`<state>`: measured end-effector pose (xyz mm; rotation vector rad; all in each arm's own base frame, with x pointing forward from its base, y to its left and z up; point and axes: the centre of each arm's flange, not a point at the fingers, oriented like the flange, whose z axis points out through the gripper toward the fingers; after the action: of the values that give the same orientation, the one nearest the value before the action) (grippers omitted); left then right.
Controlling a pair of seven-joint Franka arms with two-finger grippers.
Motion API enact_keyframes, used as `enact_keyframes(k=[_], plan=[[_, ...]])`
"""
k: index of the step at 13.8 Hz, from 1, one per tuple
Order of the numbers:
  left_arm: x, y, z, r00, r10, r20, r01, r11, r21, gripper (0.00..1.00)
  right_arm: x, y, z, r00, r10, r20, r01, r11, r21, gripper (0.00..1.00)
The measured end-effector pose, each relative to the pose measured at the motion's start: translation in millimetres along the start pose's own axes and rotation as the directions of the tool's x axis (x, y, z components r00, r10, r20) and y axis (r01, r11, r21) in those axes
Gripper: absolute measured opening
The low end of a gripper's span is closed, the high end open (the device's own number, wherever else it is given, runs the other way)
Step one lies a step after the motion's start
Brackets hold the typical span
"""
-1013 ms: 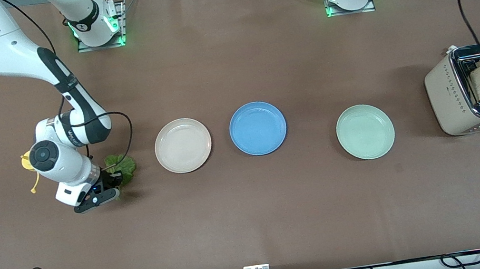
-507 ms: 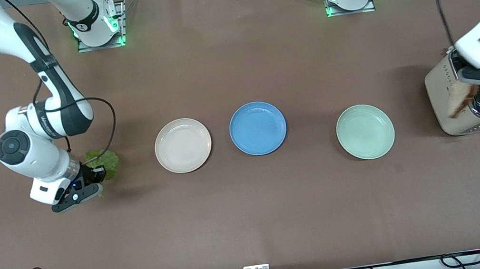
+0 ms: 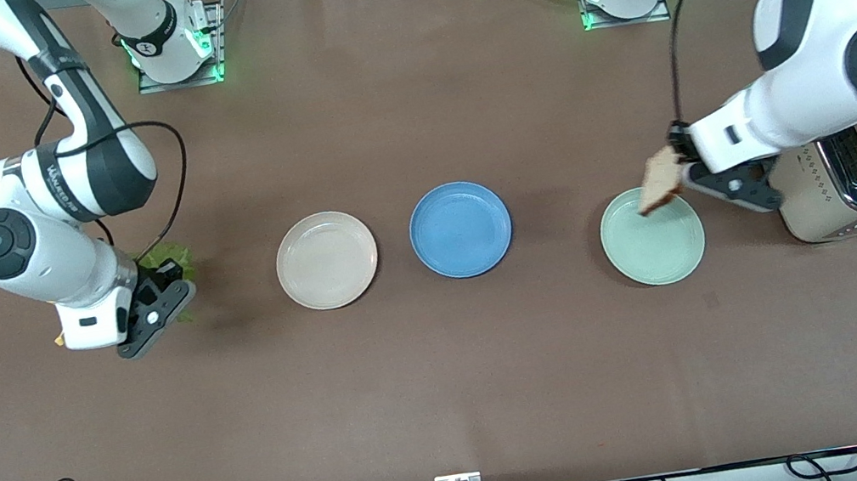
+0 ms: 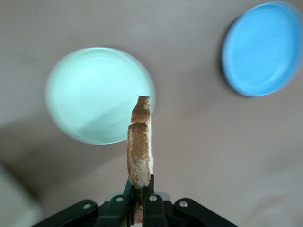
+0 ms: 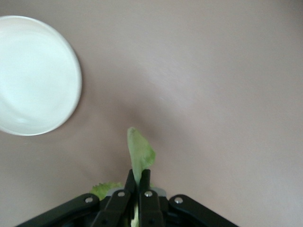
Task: Make sandwich in blue plate with both arms
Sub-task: 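Pull the bread slice from the toaster and lower it onto the blue plate, then carry the lettuce over the blue plate while the left gripper releases bread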
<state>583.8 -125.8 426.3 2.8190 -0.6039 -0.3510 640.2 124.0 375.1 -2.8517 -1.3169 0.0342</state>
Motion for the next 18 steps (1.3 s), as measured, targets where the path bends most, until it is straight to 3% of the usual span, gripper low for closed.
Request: enact_keyframes(k=[3, 5, 7, 8, 10, 14, 16, 18], plan=[[25, 39, 39, 1.000, -0.022, 0.006, 0.023, 0.961, -0.277, 0.09, 6, -5, -9, 0.990, -0.125, -0.069, 0.130, 0.988, 0.078, 0.04], [48, 51, 67, 0.997, -0.079, -0.014, 0.066, 0.901, -0.429, 0.07, 7, -6, -11, 0.974, -0.202, -0.098, 0.211, 0.973, 0.088, 0.04], [67, 53, 92, 0.986, -0.163, -0.027, 0.120, 0.817, -0.564, 0.07, 15, -12, -16, 0.953, -0.281, -0.114, 0.290, 0.954, 0.076, 0.04], [75, 55, 104, 0.981, -0.194, -0.029, 0.138, 0.789, -0.599, 0.07, 22, -19, -20, 0.944, -0.306, -0.121, 0.316, 0.946, 0.069, 0.04], [89, 66, 126, 0.972, -0.229, -0.055, 0.147, 0.774, -0.616, 0.07, 40, -41, -26, 0.930, -0.344, -0.130, 0.354, 0.933, 0.060, 0.04], [102, 95, 190, 0.965, -0.194, -0.177, 0.011, 0.703, -0.711, 0.07, 69, -86, -24, 0.917, -0.378, -0.126, 0.388, 0.919, 0.068, 0.04], [97, 93, 230, 0.958, -0.178, -0.224, -0.039, 0.694, -0.719, 0.07, 78, -100, -16, 0.922, -0.369, -0.118, 0.379, 0.922, 0.082, 0.04], [94, 88, 249, 0.958, -0.168, -0.231, -0.051, 0.695, -0.717, 0.07, 88, -118, -9, 0.922, -0.370, -0.114, 0.380, 0.921, 0.089, 0.04]])
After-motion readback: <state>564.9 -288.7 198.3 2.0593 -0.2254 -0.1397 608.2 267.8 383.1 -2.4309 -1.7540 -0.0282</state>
